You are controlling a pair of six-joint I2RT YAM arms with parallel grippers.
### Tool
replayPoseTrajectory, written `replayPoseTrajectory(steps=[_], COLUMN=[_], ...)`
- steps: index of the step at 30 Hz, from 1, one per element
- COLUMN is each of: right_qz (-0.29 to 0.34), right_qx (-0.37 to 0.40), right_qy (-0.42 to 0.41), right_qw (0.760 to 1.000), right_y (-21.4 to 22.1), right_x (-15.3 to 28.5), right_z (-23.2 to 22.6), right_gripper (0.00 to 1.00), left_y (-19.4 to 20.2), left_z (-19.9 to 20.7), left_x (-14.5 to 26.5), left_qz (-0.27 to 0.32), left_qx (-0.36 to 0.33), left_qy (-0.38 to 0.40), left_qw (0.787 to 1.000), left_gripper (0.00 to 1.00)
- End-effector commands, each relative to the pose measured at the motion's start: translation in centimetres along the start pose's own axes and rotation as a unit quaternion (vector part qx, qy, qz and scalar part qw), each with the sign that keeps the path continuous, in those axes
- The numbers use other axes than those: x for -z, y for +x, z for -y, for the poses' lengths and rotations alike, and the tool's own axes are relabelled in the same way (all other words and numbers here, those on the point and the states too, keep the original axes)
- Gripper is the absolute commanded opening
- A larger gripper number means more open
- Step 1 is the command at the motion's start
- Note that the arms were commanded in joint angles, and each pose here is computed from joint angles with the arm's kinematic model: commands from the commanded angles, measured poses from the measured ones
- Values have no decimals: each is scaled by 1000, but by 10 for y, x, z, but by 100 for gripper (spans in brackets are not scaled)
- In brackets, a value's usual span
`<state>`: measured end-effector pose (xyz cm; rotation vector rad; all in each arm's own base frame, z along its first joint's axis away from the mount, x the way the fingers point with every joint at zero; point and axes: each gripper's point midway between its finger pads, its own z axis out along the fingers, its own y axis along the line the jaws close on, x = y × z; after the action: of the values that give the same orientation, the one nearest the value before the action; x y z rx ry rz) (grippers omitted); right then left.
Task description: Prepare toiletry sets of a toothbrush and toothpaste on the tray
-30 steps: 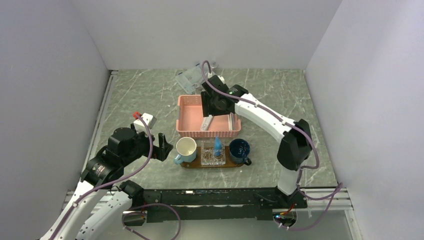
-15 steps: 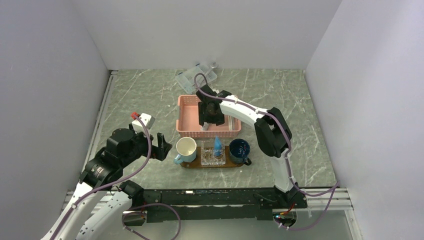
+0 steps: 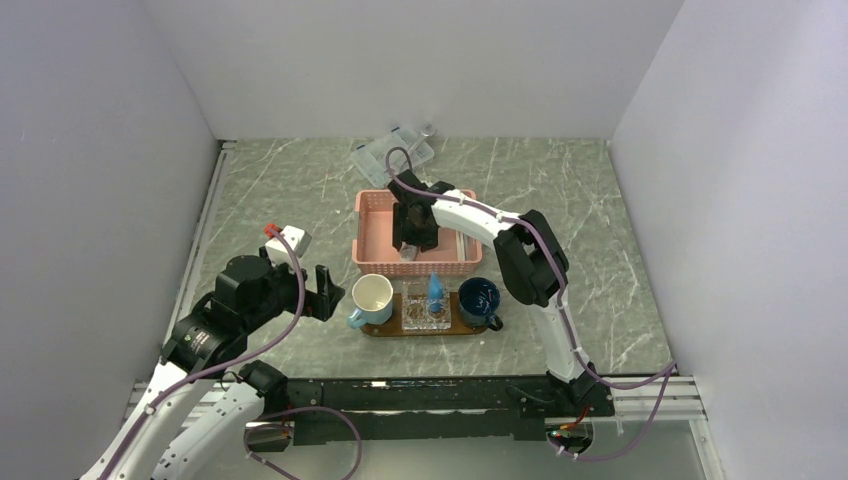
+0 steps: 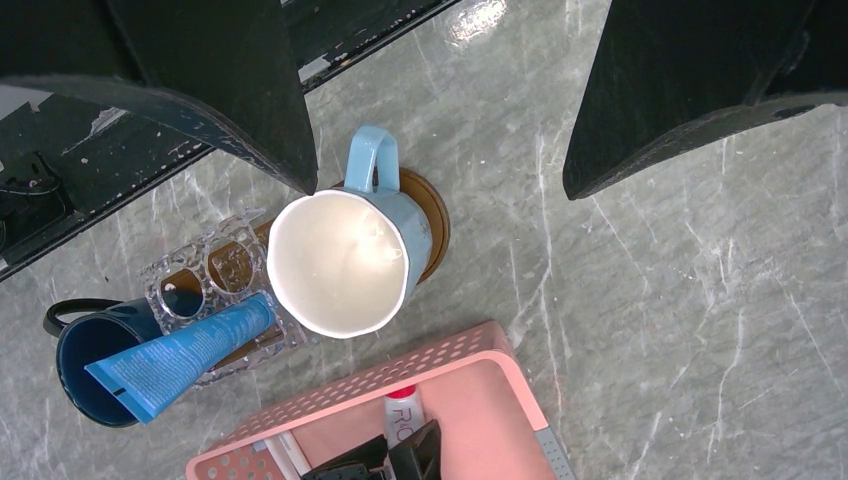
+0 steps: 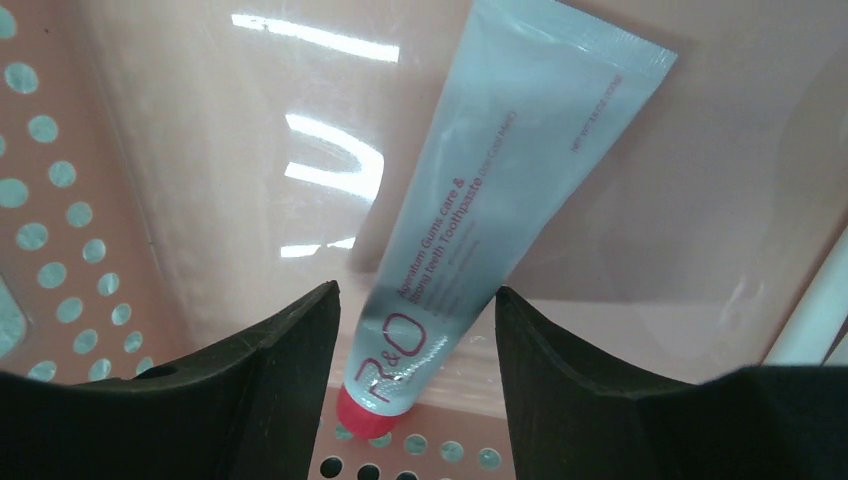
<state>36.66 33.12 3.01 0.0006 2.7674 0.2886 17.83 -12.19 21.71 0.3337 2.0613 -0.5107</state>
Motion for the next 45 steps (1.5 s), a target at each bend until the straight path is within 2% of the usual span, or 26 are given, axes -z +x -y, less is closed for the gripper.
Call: replayPoseTrajectory(steps=[1, 7, 12, 21, 31, 38, 45], right_qz=[26, 23, 26, 126, 230, 266, 263], right_qx=[-12, -11, -6, 25, 71, 114, 152], right_qy=[-22, -25, -36, -79, -112, -141, -206], right_qw=[999, 999, 999, 989, 964, 947, 930], right_y=[-21, -22, -26, -68, -104, -110, -85], right_x=[4, 1, 5, 72, 144, 200, 249], right_z=[-12, -11, -14, -29, -36, -46, -58], right_gripper=[58, 35, 25, 21, 20, 20, 20], left_y=[-9, -9, -10, -9, -13, -17, -32], left_z=[-1, 0, -1, 0, 3, 1, 13], left_x=[-2, -2, -2, -3, -1, -1, 7], left_qz=[17, 17, 17, 16, 23, 24, 33], left_qx=[-3, -3, -2, -3, -3, -1, 11], left_qy=[-2, -1, -2, 0, 6, -1, 22], left_qw=[1000, 1000, 1000, 1000, 1000, 1000, 999], left_gripper=[99, 99, 99, 99, 99, 99, 99])
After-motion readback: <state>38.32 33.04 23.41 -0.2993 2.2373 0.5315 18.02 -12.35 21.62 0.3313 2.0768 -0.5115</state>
